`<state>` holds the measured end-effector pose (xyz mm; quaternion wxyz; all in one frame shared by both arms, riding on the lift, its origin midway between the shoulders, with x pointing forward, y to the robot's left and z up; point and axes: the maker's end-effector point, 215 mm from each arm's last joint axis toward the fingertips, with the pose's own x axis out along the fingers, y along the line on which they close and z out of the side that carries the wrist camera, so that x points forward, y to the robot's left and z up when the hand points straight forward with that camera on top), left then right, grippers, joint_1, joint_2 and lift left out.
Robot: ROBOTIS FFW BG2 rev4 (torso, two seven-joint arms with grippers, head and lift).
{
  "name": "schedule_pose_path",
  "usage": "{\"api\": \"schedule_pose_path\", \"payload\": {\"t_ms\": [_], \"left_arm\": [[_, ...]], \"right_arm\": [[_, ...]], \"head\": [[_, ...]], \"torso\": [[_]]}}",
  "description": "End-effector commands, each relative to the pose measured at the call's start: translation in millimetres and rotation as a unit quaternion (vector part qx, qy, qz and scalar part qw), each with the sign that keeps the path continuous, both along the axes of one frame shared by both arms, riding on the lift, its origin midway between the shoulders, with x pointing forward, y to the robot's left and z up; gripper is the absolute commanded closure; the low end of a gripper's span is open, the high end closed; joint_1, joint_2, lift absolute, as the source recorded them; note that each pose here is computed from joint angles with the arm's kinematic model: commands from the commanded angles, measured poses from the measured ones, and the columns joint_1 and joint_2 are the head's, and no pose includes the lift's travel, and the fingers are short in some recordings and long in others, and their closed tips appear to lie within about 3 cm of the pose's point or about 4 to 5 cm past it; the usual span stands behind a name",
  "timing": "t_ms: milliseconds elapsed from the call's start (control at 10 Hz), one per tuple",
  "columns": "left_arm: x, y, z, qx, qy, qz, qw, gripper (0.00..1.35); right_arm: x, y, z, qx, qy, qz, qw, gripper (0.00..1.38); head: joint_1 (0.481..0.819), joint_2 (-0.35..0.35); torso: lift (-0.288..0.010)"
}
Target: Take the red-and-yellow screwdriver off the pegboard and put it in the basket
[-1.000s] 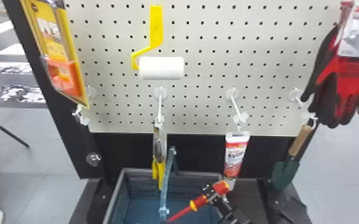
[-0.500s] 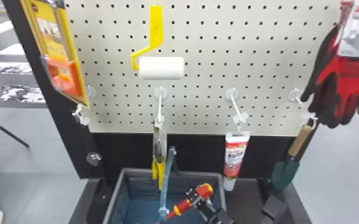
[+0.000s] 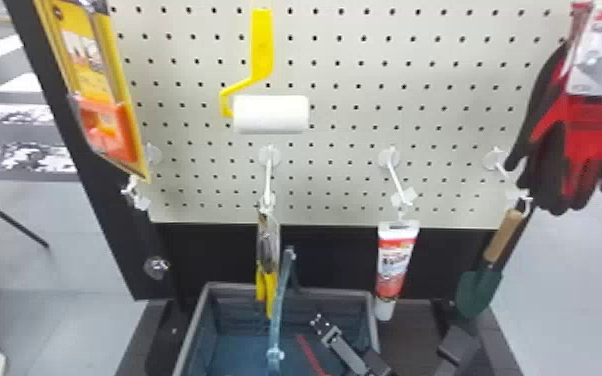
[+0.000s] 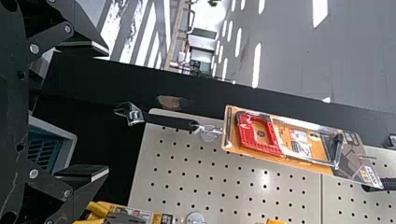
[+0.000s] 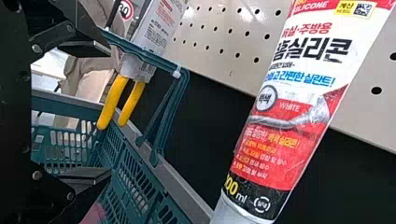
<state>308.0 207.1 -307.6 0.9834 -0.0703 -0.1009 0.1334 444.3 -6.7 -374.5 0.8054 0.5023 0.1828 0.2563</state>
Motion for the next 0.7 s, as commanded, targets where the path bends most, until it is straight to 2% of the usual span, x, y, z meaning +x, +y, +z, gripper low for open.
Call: {"api": "schedule_pose_path", "payload": {"t_ms": [0, 600], "left_arm": [[-0.1, 0.1, 0.4, 0.0, -0.001, 0.0, 1.0, 0.38], [-0.7, 0.3, -0.4, -0.001, 0.001, 0.0, 1.0, 0.38]], "right_arm": [[0.4, 0.1, 0.1, 0.0, 0.0, 0.0, 1.0, 0.35], [0.0, -1.0, 0.3, 0.0, -0.001, 0.0, 1.0, 0.35]], "head": [[0.549, 0.0], [0.549, 0.0]], "torso": [[-0.1], [-0.1]]}}
